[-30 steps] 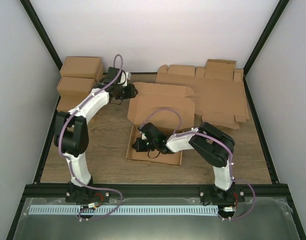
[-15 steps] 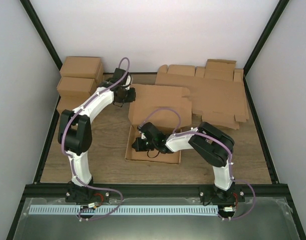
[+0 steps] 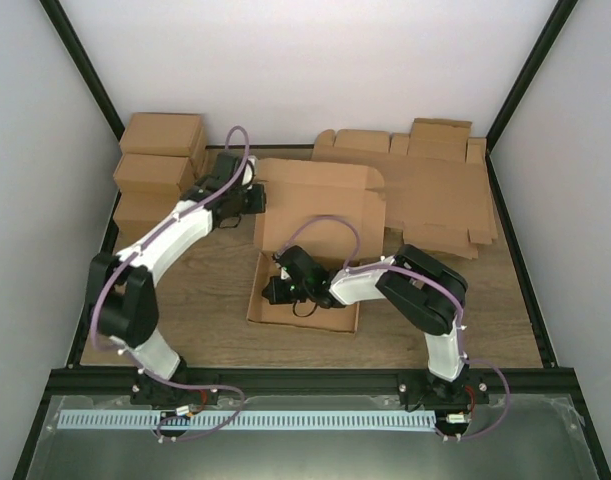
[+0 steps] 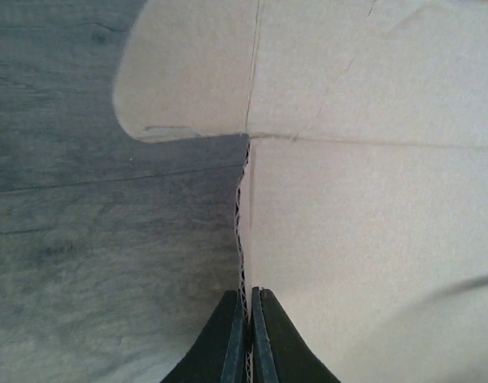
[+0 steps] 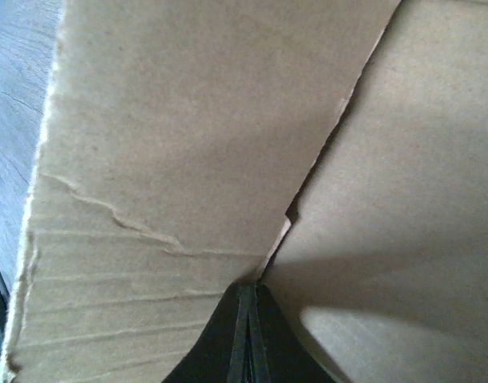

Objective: Fold the paper box

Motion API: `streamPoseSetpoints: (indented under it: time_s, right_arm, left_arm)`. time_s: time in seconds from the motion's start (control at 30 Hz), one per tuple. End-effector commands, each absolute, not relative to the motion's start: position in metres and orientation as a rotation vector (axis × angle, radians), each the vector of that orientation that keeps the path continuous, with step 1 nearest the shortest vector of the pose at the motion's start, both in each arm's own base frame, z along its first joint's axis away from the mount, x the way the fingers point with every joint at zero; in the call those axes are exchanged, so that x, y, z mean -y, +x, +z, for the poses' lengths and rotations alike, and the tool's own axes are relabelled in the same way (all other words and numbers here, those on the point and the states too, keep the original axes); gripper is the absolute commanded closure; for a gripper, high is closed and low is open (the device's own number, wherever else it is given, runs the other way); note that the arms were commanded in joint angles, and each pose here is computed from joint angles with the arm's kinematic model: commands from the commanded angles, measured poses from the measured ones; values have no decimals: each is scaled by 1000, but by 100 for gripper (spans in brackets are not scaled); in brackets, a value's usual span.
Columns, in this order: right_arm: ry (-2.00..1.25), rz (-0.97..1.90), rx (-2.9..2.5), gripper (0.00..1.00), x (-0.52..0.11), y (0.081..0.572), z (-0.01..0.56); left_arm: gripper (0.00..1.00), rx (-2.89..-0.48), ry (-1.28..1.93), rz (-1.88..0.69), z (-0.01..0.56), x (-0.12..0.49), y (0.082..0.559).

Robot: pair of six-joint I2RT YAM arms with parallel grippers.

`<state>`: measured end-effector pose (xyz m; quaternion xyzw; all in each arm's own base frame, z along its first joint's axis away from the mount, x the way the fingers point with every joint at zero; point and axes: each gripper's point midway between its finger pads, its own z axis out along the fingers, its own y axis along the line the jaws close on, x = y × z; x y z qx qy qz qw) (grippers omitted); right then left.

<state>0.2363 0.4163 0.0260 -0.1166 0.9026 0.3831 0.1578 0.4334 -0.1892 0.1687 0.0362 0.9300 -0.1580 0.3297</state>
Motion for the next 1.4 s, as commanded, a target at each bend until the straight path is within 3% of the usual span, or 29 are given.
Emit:
streamPoseSetpoints:
  time_s: [0.0, 0.43, 0.87, 1.13, 1.37]
  right_arm:
    - [-335, 1052, -2547, 99, -417, 244, 36]
    - [-347, 1007, -2491, 99, -415, 247, 45]
    - [-344, 999, -2431, 99, -414, 240, 52]
    - [-355, 1021, -2388, 99, -419, 233, 55]
    - [-360, 972, -2360, 99, -427, 244, 54]
  left_arm:
    - [96, -2219, 59, -477, 214, 190, 418]
    - [96, -1932, -149, -634, 225, 176, 329]
    - [96, -1889, -191, -685, 194, 186, 263]
    - [96, -1926, -215, -699, 180, 201, 250]
    - [96, -1856, -129, -479, 207, 193, 267]
